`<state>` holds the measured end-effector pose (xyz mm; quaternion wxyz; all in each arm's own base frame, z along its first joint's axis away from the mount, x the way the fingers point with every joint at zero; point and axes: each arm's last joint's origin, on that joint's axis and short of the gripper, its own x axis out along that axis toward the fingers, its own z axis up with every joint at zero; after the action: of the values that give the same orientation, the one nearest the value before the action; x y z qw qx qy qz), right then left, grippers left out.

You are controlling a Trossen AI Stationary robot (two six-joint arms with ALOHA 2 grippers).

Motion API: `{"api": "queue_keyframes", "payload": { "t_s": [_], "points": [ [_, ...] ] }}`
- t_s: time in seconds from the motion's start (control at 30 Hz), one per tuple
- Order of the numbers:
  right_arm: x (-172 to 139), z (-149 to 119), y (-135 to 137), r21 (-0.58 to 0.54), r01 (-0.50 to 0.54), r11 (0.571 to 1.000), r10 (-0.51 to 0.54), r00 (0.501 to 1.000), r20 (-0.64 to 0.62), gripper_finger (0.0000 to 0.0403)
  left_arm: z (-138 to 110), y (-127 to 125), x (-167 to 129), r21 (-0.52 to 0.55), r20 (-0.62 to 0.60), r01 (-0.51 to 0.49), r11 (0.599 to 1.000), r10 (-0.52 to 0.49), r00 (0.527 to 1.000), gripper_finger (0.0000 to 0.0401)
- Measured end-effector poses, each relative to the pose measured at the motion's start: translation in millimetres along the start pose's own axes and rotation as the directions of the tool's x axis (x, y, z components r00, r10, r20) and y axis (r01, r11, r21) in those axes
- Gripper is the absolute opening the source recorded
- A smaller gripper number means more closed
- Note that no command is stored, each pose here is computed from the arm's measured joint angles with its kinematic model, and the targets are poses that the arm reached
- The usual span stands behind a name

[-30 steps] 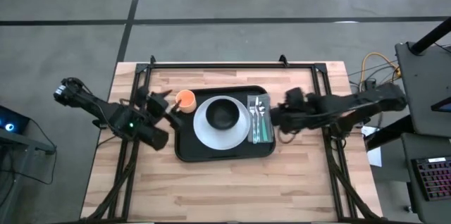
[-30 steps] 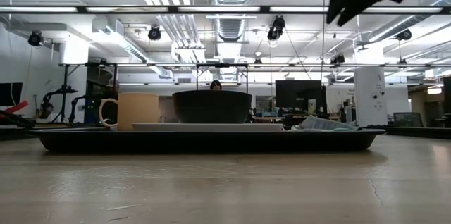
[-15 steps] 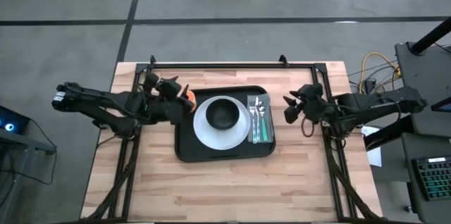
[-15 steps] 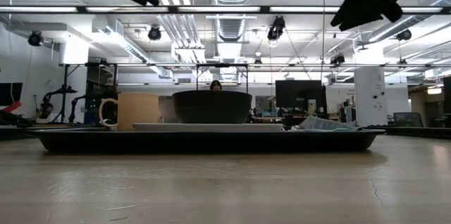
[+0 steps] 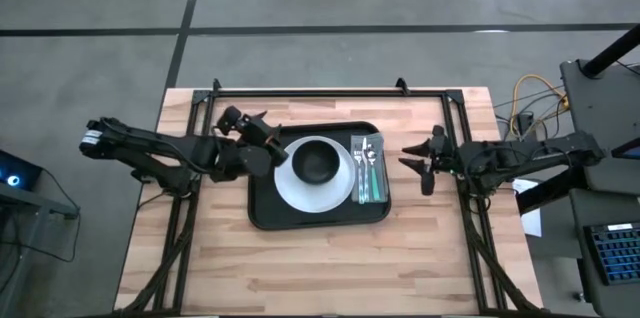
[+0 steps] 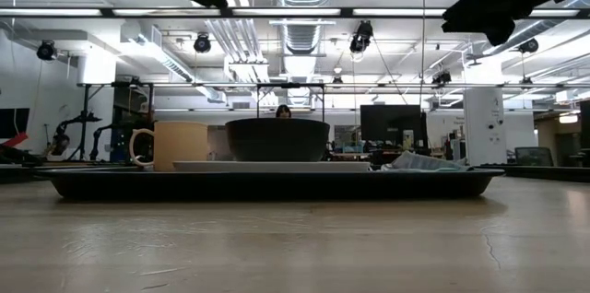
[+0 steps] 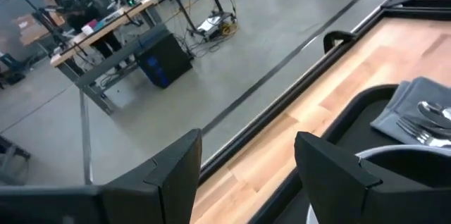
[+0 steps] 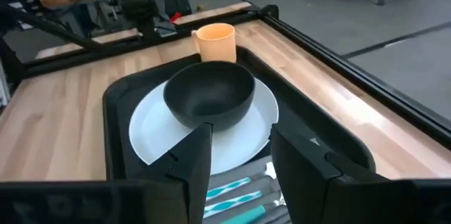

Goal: Set up tray
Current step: Return to Home Position

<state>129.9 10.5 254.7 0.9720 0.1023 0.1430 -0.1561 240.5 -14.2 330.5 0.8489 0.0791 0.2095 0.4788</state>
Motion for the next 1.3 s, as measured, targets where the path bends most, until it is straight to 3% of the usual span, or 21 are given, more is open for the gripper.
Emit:
{"api": "queue_keyframes", "payload": {
  "t_s": [0.23,0.57,0.77,0.9,1.3],
  "points": [
    [-2.0,-10.6,-4.5,-0.026,0.002,1.0,-0.002,1.0,-0.007,0.0137,-19.8,0.7,8.3,-0.155,-0.017,-0.046,0.987,0.044,0.999,0.0208],
    [-2.4,-15.4,-3.6,-0.108,-0.081,0.991,0.078,0.996,-0.035,0.0137,-61.8,-3.3,15.7,-0.104,-0.064,-0.061,0.993,0.055,0.996,0.0208],
    [-2.4,-15.0,-3.4,-0.161,-0.085,0.983,0.081,0.996,-0.033,0.013,-84.3,17.1,9.3,-0.205,-0.063,-0.051,0.977,0.039,0.997,0.0208],
    [-2.4,-14.5,-3.3,-0.182,-0.086,0.98,0.082,0.996,-0.027,0.0128,-101.9,36.7,1.1,-0.325,-0.035,0.02,0.946,-0.033,0.999,0.0208],
    [-2.0,-12.1,-1.8,-0.172,-0.108,0.979,0.11,0.994,0.0,0.0128,-149.9,66.0,-10.7,-0.392,0.156,0.189,0.901,-0.137,0.978,0.0208]
  ]
}}
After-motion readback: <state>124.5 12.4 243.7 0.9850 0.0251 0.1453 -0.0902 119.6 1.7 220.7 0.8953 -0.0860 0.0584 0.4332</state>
